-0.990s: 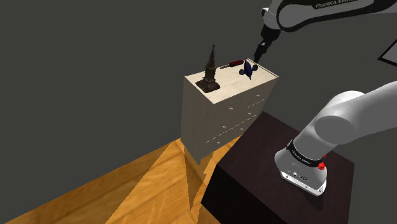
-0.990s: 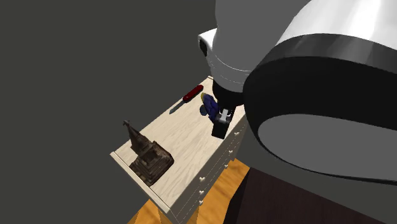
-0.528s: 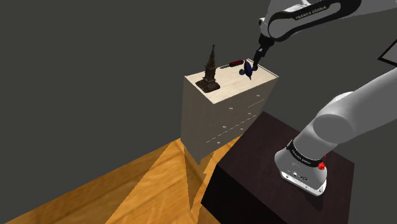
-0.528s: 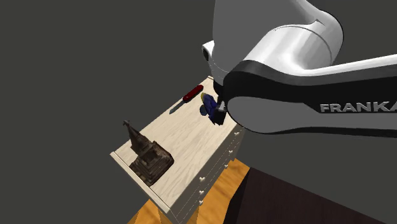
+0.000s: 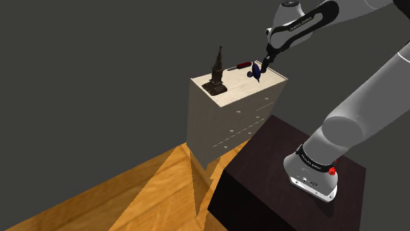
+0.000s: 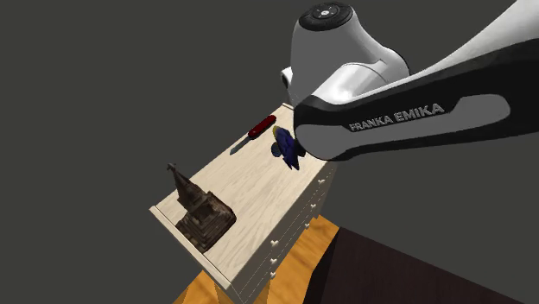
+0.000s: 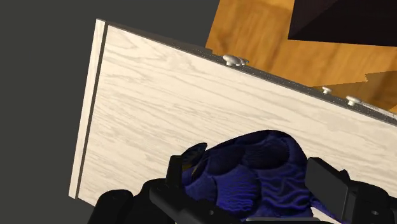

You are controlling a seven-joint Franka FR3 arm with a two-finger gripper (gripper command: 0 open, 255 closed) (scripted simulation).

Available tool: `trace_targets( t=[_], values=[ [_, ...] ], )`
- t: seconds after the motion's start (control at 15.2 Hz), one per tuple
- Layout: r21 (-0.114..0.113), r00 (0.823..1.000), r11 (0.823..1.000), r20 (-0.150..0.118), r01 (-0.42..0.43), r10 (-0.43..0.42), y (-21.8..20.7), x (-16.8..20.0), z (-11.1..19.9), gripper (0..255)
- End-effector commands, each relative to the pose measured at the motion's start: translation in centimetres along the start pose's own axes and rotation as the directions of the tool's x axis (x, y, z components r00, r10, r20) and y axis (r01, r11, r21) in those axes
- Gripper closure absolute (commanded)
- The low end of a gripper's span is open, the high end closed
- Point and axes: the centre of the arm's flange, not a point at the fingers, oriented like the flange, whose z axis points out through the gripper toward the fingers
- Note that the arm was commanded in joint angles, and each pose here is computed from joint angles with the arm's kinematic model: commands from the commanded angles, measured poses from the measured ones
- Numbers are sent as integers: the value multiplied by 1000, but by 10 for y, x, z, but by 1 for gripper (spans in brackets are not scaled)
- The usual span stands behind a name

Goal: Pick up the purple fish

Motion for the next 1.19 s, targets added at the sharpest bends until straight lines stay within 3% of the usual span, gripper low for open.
trace_targets(
  t=[0.0, 0.2, 0.79, 0.86, 1.12],
  values=[
    [-12, 1000, 1000, 7, -4, 4, 18, 5, 23, 0],
    [-25, 1000, 1000, 18, -10, 10, 41, 9, 51, 0],
    [-25, 1000, 1000, 18, -10, 10, 29, 8, 89, 0],
    [-25, 1000, 1000, 18, -10, 10, 29, 8, 89, 255],
    [-25, 1000, 1000, 18, -10, 10, 30, 8, 89, 255]
  ],
)
